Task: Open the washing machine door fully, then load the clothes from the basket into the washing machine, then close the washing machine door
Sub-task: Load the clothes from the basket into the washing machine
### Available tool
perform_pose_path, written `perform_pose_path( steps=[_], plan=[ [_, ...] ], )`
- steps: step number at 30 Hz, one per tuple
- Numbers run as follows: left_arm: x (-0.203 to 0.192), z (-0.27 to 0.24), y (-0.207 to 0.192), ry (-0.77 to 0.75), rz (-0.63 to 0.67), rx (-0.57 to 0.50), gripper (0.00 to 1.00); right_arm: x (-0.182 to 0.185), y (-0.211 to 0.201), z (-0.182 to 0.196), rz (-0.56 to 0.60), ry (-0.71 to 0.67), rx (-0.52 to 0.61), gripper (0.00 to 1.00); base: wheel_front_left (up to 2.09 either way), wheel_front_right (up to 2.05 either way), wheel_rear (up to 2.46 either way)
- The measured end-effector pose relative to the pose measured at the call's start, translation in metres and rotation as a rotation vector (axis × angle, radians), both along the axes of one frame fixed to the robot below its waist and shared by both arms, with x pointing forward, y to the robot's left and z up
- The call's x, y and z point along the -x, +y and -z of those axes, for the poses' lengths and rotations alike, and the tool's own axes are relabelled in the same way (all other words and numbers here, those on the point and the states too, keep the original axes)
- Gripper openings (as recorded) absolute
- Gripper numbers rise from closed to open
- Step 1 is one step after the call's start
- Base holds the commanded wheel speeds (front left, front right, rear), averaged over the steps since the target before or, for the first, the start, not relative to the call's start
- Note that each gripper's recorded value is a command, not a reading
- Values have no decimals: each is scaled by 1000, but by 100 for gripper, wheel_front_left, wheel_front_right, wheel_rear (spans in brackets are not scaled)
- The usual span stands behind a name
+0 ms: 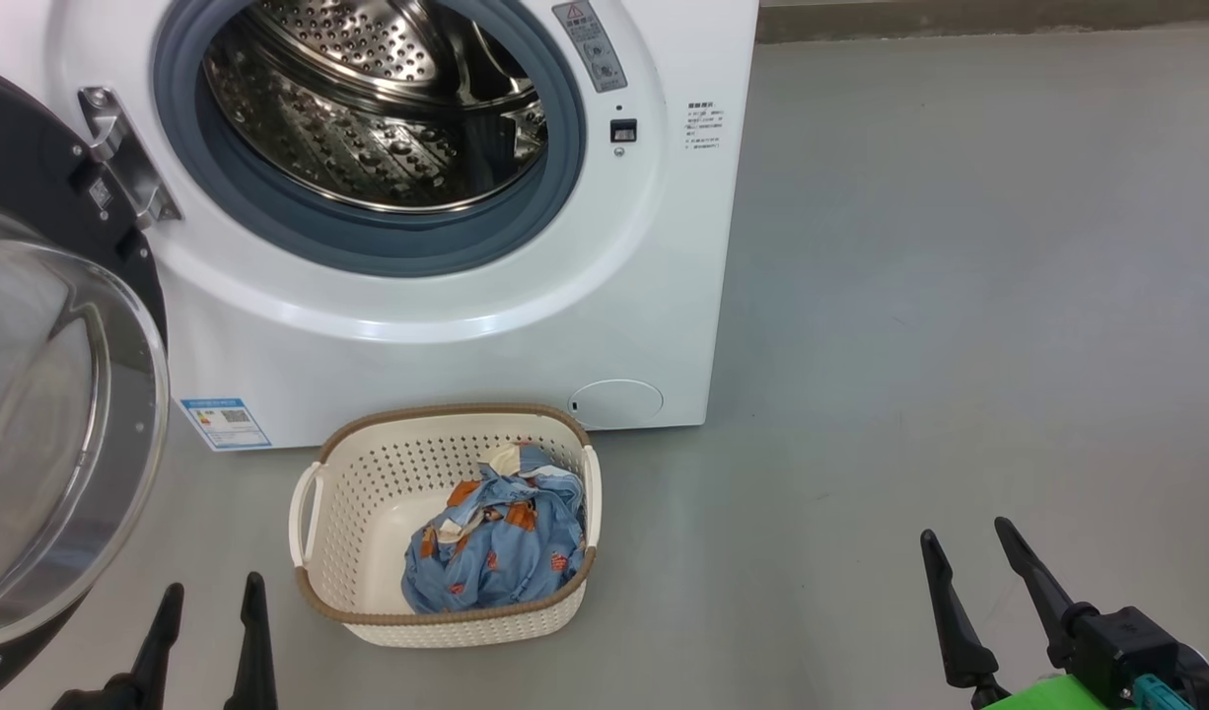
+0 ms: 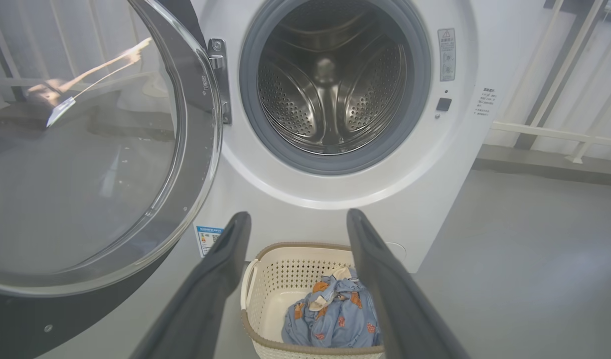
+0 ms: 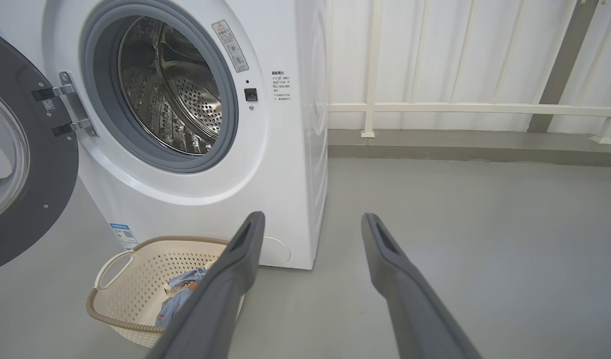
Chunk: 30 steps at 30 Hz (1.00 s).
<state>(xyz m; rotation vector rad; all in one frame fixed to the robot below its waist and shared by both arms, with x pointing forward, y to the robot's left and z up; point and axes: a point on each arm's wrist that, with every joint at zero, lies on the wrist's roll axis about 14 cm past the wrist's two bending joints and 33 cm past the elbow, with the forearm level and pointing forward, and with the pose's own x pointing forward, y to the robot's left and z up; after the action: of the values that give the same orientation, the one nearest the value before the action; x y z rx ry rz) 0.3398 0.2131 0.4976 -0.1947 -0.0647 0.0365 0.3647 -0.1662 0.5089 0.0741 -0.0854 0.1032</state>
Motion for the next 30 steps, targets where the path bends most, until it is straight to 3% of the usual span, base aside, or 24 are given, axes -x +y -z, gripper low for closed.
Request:
perform_pose_path(
  steps=[9, 22, 30],
  plan=[
    [0, 3, -1, 9, 2, 0, 100, 0, 1, 3, -2, 10, 0, 100, 84, -84, 0],
    [-3, 5, 2, 13, -13, 23, 100, -1, 1, 8, -2, 26, -1, 100, 180, -180, 0],
    [-3, 6, 9, 16, -36, 17, 100, -3, 2, 11, -6, 35, -1, 100, 75, -75, 0]
  ],
)
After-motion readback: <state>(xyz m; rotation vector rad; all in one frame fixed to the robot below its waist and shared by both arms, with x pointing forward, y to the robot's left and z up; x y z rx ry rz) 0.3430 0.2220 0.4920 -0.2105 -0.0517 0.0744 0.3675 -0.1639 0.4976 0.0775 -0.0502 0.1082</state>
